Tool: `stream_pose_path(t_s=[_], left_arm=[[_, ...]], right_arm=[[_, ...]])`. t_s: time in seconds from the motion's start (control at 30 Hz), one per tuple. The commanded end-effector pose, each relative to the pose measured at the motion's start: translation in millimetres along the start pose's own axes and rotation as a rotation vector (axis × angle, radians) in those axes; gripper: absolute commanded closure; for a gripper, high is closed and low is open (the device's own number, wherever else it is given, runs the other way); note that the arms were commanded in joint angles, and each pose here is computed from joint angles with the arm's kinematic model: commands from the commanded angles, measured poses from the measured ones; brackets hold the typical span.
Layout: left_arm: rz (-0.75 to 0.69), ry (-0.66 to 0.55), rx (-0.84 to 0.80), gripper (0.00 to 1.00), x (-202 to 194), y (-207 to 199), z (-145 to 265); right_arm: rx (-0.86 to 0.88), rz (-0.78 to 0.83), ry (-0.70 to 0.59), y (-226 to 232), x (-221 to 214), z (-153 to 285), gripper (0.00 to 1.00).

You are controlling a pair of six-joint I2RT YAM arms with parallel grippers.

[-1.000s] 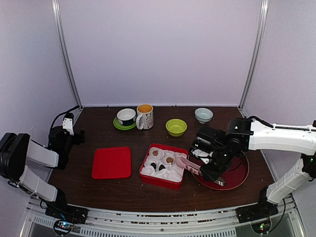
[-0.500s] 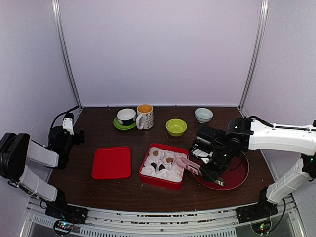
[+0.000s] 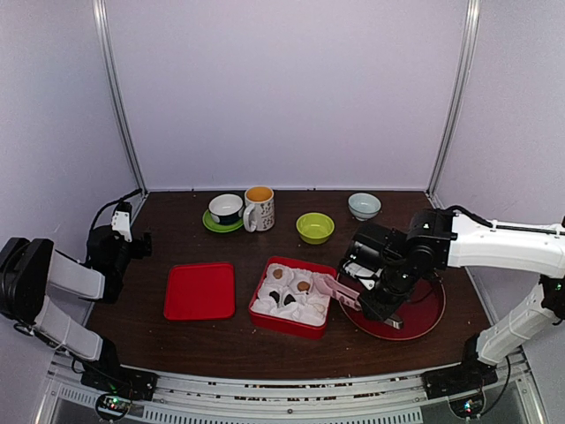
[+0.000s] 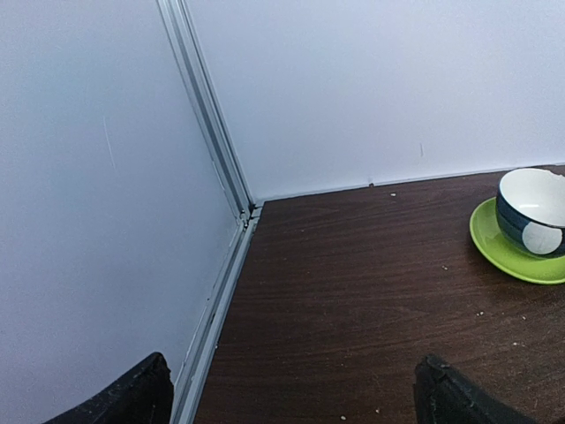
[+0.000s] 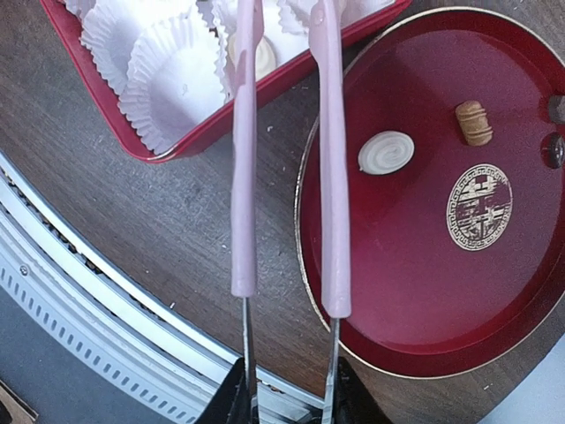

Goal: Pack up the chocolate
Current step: Place the fake chocolate in the empty pocket of the box.

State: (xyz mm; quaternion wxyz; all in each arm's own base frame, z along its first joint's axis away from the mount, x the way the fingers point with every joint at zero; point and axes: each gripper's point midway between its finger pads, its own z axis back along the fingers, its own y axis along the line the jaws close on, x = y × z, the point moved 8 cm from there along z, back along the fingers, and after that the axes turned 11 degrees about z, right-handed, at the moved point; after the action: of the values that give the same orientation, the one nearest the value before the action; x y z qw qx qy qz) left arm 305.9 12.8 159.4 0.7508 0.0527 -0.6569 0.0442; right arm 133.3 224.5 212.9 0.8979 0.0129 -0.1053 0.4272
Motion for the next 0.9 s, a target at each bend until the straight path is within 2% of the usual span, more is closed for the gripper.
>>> stream_pose_path(t_s=[0.0, 0.13, 0.37, 0.7, 0.87], left_arm=[[0.013, -0.061, 0.002, 0.02, 11.6, 1.9, -2.3], [0.013, -0.062, 0.002, 0.02, 11.6, 2.1, -2.2], [0.013, -0.062, 0.001, 0.02, 11.6, 1.8, -2.2], [0.012, -0.062, 0.001, 0.02, 11.6, 1.7, -2.2], [0.013, -0.062, 0.002, 0.02, 11.8, 2.0, -2.2]], right_arm=[[-0.065, -0.03, -0.156, -8.4, 11.5, 31.2, 0.72], [-0.106, -0.067, -0.212, -16.3, 7.3, 44.2, 0.72], [-0.168, -0.154, -0.203, -31.7, -13.5, 42.2, 0.73], [-0.158, -0.293, -0.158, -48.2, -48.0, 20.7, 0.73], [-0.12, -0.351, -0.139, -52.3, -61.4, 4.9, 0.69]])
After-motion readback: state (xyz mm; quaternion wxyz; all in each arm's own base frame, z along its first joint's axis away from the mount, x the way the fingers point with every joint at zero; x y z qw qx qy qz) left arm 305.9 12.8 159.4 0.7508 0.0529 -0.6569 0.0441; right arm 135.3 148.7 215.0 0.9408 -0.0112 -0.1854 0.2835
